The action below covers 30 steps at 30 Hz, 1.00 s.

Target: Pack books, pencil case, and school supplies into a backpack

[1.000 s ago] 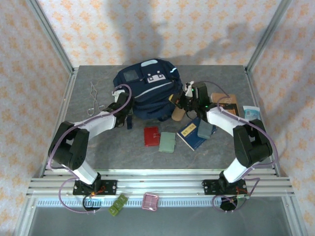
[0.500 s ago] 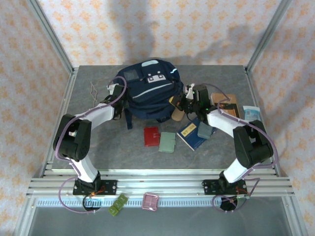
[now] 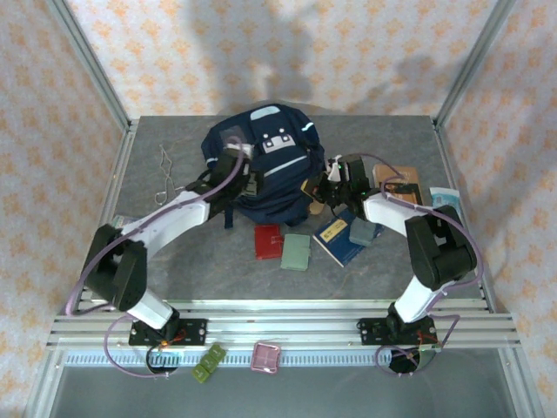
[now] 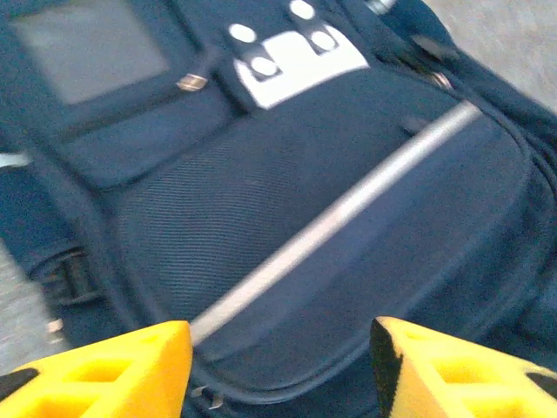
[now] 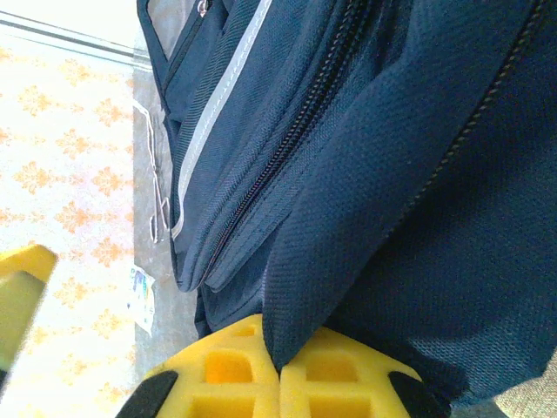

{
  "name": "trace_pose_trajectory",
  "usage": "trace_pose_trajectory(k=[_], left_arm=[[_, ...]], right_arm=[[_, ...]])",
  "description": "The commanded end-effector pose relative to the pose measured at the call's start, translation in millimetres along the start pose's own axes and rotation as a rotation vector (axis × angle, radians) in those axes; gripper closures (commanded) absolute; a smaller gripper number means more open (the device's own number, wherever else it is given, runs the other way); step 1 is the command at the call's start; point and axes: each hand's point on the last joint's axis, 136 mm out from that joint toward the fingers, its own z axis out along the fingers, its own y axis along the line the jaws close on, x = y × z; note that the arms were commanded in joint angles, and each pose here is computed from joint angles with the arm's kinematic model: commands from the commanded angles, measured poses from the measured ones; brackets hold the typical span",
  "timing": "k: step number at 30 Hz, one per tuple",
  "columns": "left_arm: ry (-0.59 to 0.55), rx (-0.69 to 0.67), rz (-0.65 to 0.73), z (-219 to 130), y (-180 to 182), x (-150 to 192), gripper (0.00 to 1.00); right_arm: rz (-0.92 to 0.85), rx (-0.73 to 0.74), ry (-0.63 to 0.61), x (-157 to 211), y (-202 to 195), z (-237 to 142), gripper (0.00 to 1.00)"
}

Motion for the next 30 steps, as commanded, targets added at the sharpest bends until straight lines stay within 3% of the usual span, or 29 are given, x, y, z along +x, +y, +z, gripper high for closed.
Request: trace_pose_trajectory(k=[1,8,14,18,20,23,27,30], left_arm=[[0.042,-0.022,0.185,16,-18,9,0.4],[0.043,-0.089,0.308,46,-26,11,0.33],[-0.002,-0.289,0.354,63,-6,6,0.36],[-0.002,-0.341,0.372,80,0,11,0.5],[-0.015,-0.381,0.373,84,6,9,0.77],[-0.014,-0.407,0.326,85,19,3,1.0],[-0.037,-0.428,0.247,69,38,-10,1.0],[-0.09,-0.451,0.193,36,50,-30,1.0]], right_arm=[[-0.065,-0.064,-0.018,-7,23,-3,0.99],[-0.073,-0.078,-0.013,-7,28,-4,0.93],[-0.069,-0.096,0.002,-5,30,-2,0.93],[-0.074,-0.116,0.007,-4,35,-4,0.94],[-0.076,-0.118,0.007,-4,36,-5,0.94],[-0.084,-0.112,0.006,-4,36,-7,0.95],[-0.09,-0.079,0.013,-2,28,-5,0.94],[-0.089,-0.038,0.01,-3,18,-1,0.93]])
